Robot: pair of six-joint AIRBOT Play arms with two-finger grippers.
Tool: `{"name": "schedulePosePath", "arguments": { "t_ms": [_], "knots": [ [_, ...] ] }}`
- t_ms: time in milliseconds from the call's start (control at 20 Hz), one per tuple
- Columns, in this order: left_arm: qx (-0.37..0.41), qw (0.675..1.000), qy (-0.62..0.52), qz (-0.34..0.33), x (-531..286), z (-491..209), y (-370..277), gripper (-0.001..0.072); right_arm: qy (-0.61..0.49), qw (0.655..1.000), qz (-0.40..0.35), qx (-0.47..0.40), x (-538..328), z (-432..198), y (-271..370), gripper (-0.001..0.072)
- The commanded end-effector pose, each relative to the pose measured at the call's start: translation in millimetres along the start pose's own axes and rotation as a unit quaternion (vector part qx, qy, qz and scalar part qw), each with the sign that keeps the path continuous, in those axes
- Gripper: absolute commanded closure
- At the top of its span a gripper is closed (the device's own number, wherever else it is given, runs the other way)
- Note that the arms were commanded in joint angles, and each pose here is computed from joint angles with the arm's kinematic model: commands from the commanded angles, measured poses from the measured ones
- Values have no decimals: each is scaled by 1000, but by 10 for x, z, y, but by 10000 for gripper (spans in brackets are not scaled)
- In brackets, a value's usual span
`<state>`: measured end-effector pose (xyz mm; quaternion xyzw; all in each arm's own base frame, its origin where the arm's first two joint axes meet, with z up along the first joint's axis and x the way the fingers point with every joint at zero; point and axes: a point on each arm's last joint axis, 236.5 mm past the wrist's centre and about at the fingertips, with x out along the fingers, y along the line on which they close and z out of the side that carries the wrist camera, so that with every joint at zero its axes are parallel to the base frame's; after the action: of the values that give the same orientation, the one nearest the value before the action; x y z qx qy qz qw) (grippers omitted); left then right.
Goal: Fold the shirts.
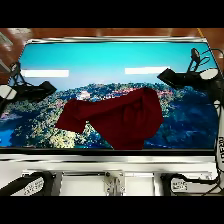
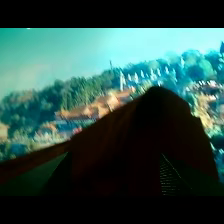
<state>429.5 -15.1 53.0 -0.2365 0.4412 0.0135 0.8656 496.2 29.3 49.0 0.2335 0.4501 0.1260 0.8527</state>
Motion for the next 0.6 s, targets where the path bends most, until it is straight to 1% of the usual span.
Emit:
{"name": "schedulePosePath", "arguments": {
  "t_ms": [0, 50, 150, 300, 350, 400, 450, 550],
  "knots": [
    [-18, 992, 115, 56, -162, -341, 722, 124, 200, 979, -46, 9, -555, -910, -485, 62],
    [-24, 987, 149, 62, -131, -480, 865, 94, 250, 967, -30, 39, -647, -1199, -521, 62],
    [-22, 977, 203, 64, 6, -719, 1004, 93, 317, 944, 8, 98, -723, -1669, -505, 62],
    [-17, 965, 259, 40, 322, -986, 975, 90, 345, 924, 56, 155, -579, -2054, -350, 61],
    [-21, 961, 275, 31, 418, -1069, 971, 77, 344, 922, 66, 163, -510, -2108, -290, 61],
    [-36, 956, 292, 24, 513, -1158, 976, 14, 341, 923, 69, 166, -440, -2148, -253, 61],
    [-46, 951, 305, 20, 588, -1234, 988, 14, 341, 924, 65, 162, -387, -2177, -242, 61],
    [-51, 946, 321, -9, 710, -1331, 921, 15, 339, 927, 59, 147, -301, -2189, -192, 61]
  ]
}}
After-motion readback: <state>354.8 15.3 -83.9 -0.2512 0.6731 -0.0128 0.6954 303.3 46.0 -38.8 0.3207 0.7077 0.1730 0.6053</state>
